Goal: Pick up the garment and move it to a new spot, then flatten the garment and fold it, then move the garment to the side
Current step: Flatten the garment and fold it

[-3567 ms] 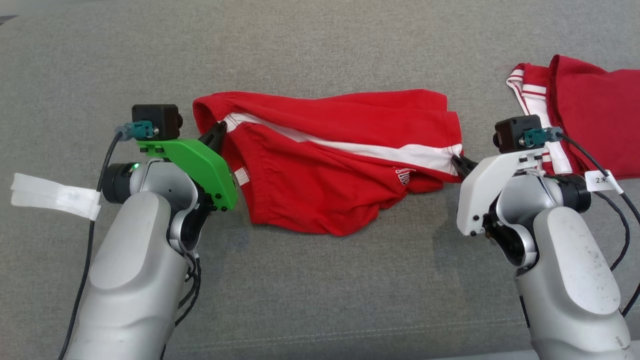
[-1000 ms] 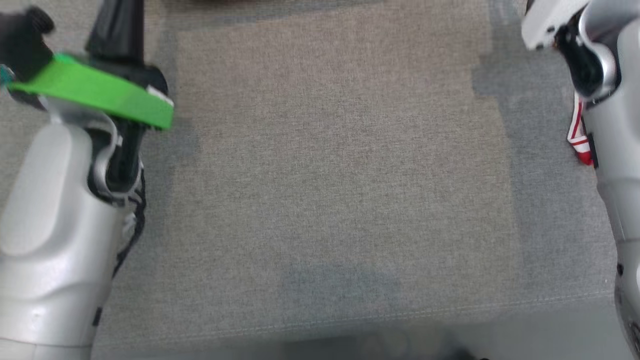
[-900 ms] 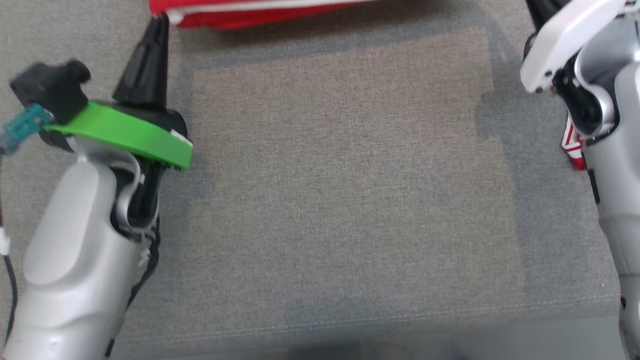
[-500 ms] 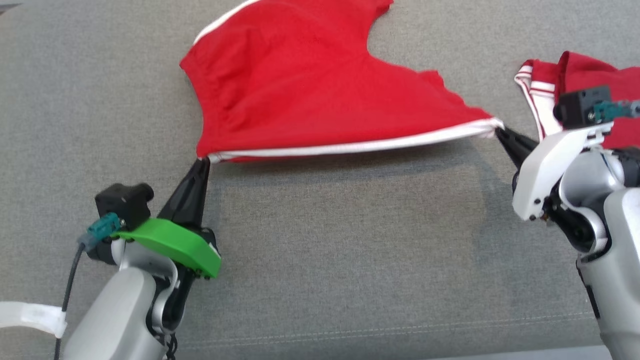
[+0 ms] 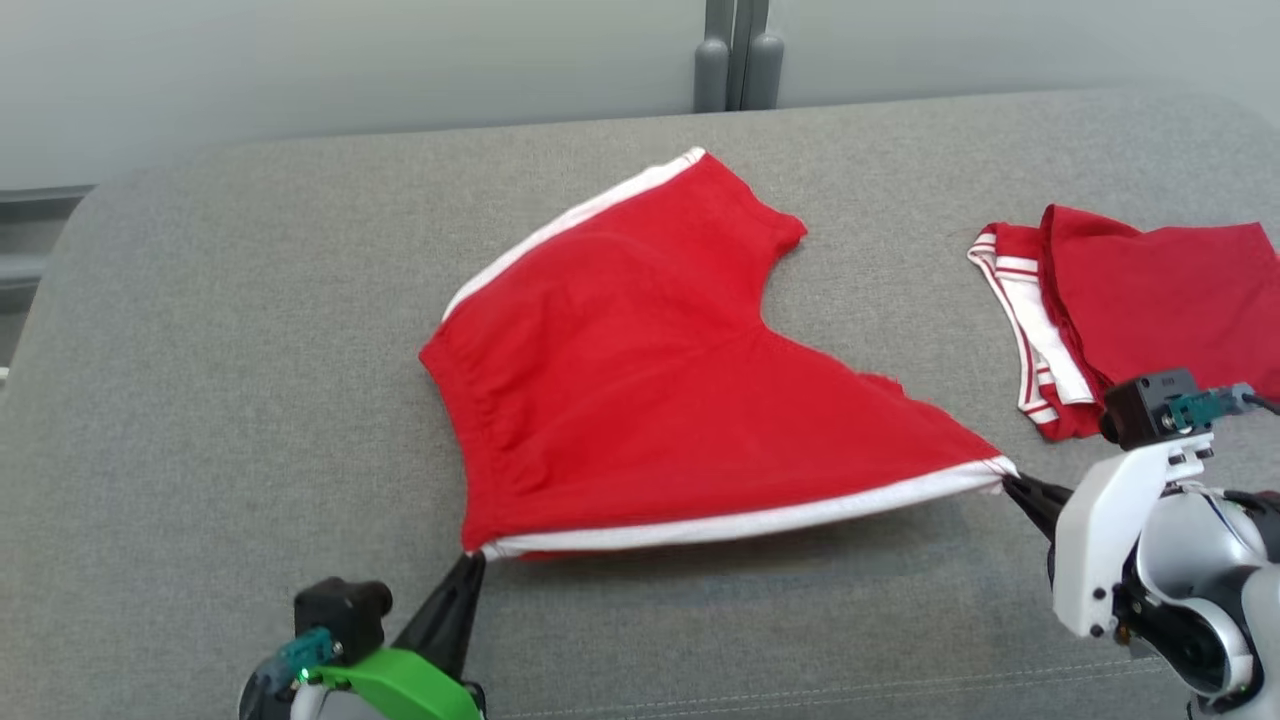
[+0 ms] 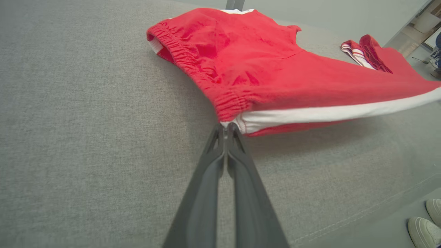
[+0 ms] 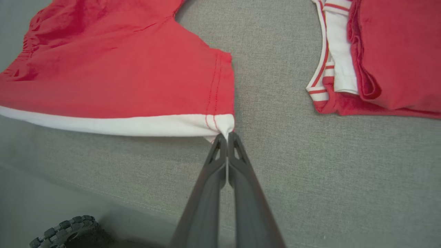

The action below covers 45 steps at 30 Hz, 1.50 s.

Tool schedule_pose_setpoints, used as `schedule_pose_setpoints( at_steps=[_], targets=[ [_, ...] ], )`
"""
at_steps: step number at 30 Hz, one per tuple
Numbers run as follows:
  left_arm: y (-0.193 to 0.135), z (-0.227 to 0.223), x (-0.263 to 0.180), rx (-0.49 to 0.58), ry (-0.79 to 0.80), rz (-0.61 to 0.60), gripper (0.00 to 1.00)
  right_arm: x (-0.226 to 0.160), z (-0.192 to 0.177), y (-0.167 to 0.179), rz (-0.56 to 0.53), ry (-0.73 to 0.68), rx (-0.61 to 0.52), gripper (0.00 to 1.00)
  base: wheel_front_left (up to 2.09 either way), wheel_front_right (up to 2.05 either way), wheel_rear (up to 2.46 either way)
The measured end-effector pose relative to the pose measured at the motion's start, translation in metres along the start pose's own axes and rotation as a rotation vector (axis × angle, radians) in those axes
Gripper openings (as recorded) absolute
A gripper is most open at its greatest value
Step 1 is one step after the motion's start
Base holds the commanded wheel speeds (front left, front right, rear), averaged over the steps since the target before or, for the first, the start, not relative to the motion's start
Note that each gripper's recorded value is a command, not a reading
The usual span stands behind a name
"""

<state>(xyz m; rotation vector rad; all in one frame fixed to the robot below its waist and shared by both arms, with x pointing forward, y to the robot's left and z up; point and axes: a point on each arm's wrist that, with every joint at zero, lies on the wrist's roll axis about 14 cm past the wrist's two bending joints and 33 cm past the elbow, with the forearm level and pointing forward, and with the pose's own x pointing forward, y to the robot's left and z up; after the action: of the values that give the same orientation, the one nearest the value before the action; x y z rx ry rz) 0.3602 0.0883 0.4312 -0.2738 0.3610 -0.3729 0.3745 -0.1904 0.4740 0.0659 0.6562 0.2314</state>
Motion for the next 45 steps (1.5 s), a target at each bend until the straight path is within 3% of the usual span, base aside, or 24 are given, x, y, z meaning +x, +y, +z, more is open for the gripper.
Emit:
schedule_pose_setpoints(
  at_steps=[8,15,22,29,37,45],
  targets=[
    [-0.014,-0.01,-0.039,-0.003,0.012,0.016,0.0,-0.046,-0.011,-0.006,-0.043,-0.008,0.008,0.0,0.0,0.0,0.0],
    [-0.015,0.007,-0.037,-0.008,-0.026,0.007,0.0,-0.038,0.023,-0.002,-0.043,-0.064,-0.101,0.0,0.0,0.0,0.0],
    [-0.013,0.057,0.004,-0.026,-0.137,-0.019,0.0,0.003,0.087,-0.011,-0.096,-0.114,-0.361,0.0,0.0,0.0,0.0],
    [-0.001,0.078,0.051,-0.051,-0.179,-0.024,0.0,0.07,0.134,-0.001,-0.079,-0.096,-0.555,0.0,0.0,0.0,0.0],
    [0.022,0.08,0.084,-0.069,-0.188,0.008,0.0,0.136,0.157,0.004,-0.057,-0.08,-0.628,0.0,0.0,0.0,0.0],
    [0.053,0.082,0.097,-0.067,-0.184,0.082,0.0,0.185,0.177,0.036,0.018,-0.126,-0.652,0.0,0.0,0.0,0.0]
  ],
)
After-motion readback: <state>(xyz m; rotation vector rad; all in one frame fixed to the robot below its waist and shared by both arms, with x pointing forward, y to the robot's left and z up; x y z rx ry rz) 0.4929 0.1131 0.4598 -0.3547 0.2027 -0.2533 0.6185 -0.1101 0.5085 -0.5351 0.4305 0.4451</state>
